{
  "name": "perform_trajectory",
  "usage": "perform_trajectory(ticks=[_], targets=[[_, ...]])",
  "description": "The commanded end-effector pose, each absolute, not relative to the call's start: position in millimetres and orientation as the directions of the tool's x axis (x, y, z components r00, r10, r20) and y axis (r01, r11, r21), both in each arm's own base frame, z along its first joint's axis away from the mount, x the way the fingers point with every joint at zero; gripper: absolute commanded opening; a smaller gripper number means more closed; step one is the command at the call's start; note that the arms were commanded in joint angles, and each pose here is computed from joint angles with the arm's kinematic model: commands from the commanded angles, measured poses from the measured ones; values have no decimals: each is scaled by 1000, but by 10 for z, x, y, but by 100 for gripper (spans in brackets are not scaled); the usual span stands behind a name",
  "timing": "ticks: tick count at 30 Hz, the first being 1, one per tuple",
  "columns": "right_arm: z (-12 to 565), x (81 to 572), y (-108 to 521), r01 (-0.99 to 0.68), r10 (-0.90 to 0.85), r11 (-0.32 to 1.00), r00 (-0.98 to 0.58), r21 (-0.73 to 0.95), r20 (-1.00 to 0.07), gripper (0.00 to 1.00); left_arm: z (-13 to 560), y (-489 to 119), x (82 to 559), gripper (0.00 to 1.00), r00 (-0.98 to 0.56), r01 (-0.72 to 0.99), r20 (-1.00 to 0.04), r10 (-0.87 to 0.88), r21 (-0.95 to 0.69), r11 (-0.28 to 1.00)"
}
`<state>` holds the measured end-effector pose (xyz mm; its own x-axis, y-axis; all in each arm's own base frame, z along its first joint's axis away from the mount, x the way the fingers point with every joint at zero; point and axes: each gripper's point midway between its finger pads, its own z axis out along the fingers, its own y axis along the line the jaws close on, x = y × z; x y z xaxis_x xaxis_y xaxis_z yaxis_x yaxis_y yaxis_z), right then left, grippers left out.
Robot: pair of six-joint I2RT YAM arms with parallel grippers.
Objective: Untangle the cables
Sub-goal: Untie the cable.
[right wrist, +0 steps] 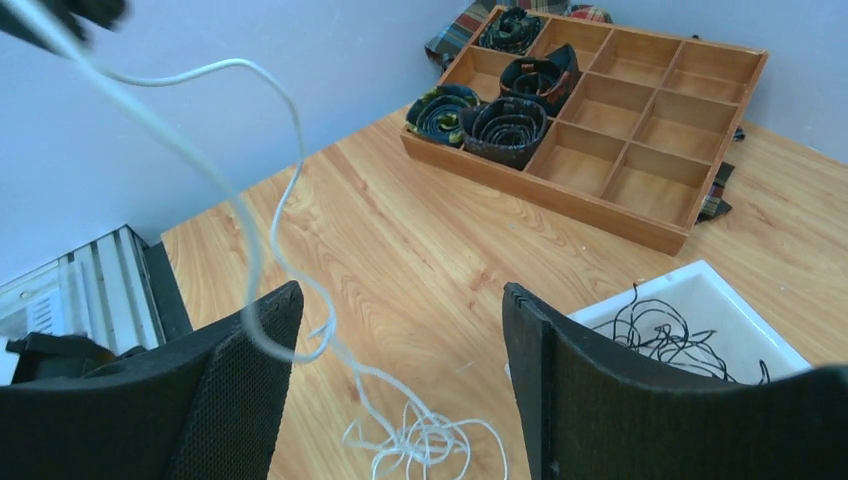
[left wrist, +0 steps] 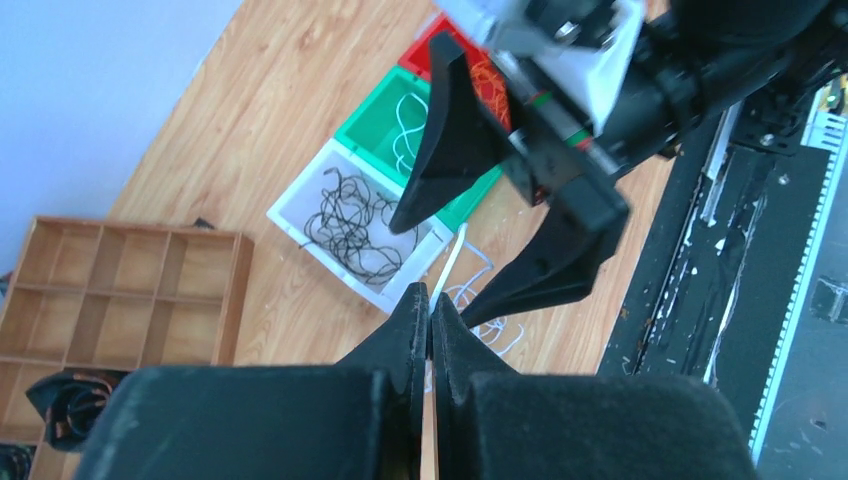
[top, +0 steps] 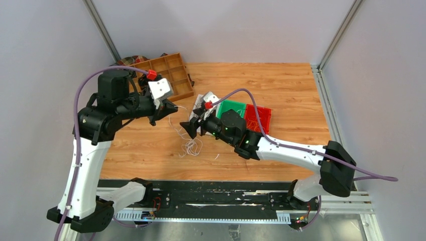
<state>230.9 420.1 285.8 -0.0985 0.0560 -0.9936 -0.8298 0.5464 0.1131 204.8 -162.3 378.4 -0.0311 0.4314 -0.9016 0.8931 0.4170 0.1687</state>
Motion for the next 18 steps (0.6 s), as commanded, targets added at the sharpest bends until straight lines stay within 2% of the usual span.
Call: perform_trajectory(ticks=[1,6,13,18], targets=[[3230,2397,4344,-822,181,556,-24,123,-983,72,4073,-1728,1837,0,30,918,-933,359,168,360],[3038,2532,4446,-793,149,598,-30,114,-988,65,4386,-1810,1717,1,104,933,-949,299,197,302],[2660,2560,4435,-777,93,620,-63,107,-994,64,4812,-1876,1609,0,190,934,-955,230,247,256],[2373,2545,4378,-767,59,632,-101,115,-993,64,5193,-1872,1583,0,272,909,-943,193,317,270]])
